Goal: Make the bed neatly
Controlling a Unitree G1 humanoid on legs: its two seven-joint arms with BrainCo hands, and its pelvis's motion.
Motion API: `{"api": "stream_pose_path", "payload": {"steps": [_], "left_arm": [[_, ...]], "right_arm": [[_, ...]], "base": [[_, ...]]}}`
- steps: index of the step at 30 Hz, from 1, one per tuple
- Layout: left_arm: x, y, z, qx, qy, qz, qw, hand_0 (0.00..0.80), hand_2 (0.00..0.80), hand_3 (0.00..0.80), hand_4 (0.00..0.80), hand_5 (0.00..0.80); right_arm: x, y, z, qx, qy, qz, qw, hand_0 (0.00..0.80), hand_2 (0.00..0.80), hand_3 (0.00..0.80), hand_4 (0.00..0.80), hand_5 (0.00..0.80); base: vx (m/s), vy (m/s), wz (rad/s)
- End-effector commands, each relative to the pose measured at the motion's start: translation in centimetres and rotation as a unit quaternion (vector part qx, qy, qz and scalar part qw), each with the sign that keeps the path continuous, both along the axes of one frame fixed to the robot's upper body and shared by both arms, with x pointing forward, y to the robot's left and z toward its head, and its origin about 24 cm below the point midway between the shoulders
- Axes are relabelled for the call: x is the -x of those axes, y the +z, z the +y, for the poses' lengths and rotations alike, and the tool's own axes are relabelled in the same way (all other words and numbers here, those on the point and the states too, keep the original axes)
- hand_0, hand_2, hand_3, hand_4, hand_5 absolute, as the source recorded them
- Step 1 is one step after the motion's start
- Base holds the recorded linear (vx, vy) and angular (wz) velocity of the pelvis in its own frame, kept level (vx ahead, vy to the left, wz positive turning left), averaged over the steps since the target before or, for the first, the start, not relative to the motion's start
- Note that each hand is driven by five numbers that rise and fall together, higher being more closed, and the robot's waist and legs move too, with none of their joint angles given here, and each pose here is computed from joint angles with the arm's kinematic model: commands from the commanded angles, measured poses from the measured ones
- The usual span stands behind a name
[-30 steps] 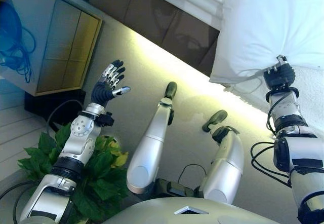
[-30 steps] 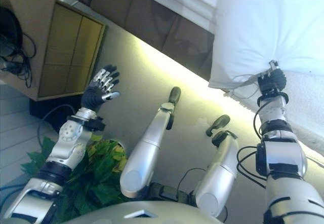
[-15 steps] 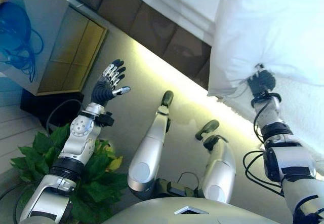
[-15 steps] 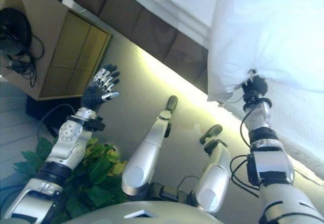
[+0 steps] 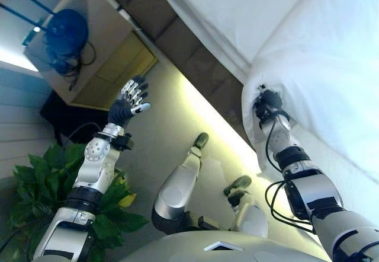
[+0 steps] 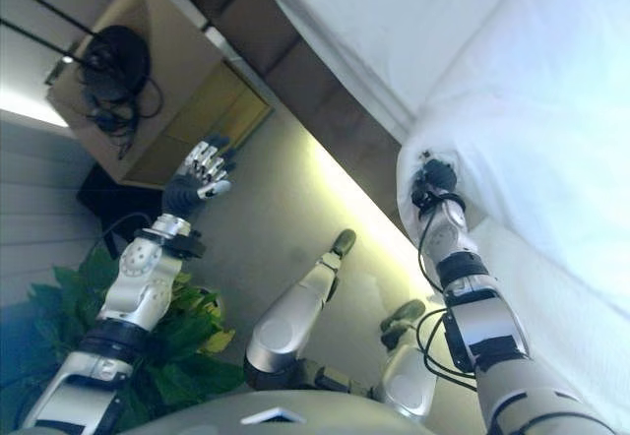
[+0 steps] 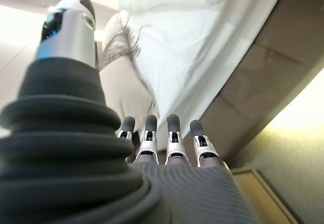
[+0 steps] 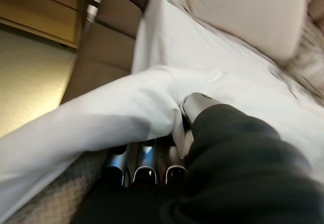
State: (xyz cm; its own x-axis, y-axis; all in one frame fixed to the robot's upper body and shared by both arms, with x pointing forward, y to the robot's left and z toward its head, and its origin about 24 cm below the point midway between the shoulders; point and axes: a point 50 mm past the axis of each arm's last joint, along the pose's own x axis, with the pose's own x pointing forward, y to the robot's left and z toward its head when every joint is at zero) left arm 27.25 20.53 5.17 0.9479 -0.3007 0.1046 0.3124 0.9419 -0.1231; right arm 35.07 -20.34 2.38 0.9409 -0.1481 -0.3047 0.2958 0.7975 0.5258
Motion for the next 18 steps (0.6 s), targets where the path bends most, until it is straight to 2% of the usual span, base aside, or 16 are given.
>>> {"api": "stream_pose_path", "payload": {"steps": [1, 6, 10, 11, 12, 13, 18], "left_arm": [[0.7, -0.2, 0.4, 0.008, -0.017, -0.004, 1.0, 0.0, 0.0, 0.0, 0.0, 0.0], [0.9, -0.5, 0.5, 0.003, -0.026, 0.001, 1.0, 0.0, 0.0, 0.0, 0.0, 0.0], [1.0, -0.5, 0.3, 0.003, -0.025, -0.002, 1.0, 0.0, 0.0, 0.0, 0.0, 0.0], [0.9, -0.5, 0.3, 0.004, -0.024, -0.002, 1.0, 0.0, 0.0, 0.0, 0.0, 0.0], [0.9, -0.5, 0.2, 0.003, -0.025, -0.002, 1.0, 0.0, 0.0, 0.0, 0.0, 0.0], [0.9, -0.5, 0.2, 0.003, -0.025, -0.003, 1.0, 0.0, 0.0, 0.0, 0.0, 0.0], [0.8, -0.4, 0.7, -0.004, -0.02, -0.006, 1.0, 0.0, 0.0, 0.0, 0.0, 0.0]], "right_arm": [[-2.1, 3.5, 5.4, -0.006, 0.096, -0.077, 0.992, 0.8, 0.8, 0.8, 0.8, 0.8], [-2.1, 2.8, 6.8, -0.004, 0.113, -0.057, 0.992, 0.8, 0.8, 0.8, 0.8, 0.8], [-1.7, 2.1, 7.4, 0.009, 0.126, -0.041, 0.991, 0.8, 0.8, 0.8, 0.8, 0.8], [-1.7, 1.9, 7.2, 0.009, 0.126, -0.039, 0.991, 0.659, 0.659, 0.659, 0.659, 0.659], [-1.7, 1.7, 6.9, 0.004, 0.12, -0.034, 0.992, 0.26, 0.26, 0.26, 0.26, 0.26], [-1.6, 1.6, 6.8, -0.001, 0.12, -0.032, 0.992, 0.0, 0.0, 0.0, 0.0, 0.0], [-0.8, 0.0, 5.5, -0.021, 0.119, -0.004, 0.993, 0.0, 0.0, 0.0, 0.0, 0.0]], "base": [[0.091, 0.033, 0.42], [0.07, 0.018, 0.31], [-0.001, 0.007, 0.02], [-0.038, -0.005, -0.01], [-0.034, -0.014, -0.01], [-0.032, -0.022, -0.01], [-0.011, -0.021, -0.01]]}}
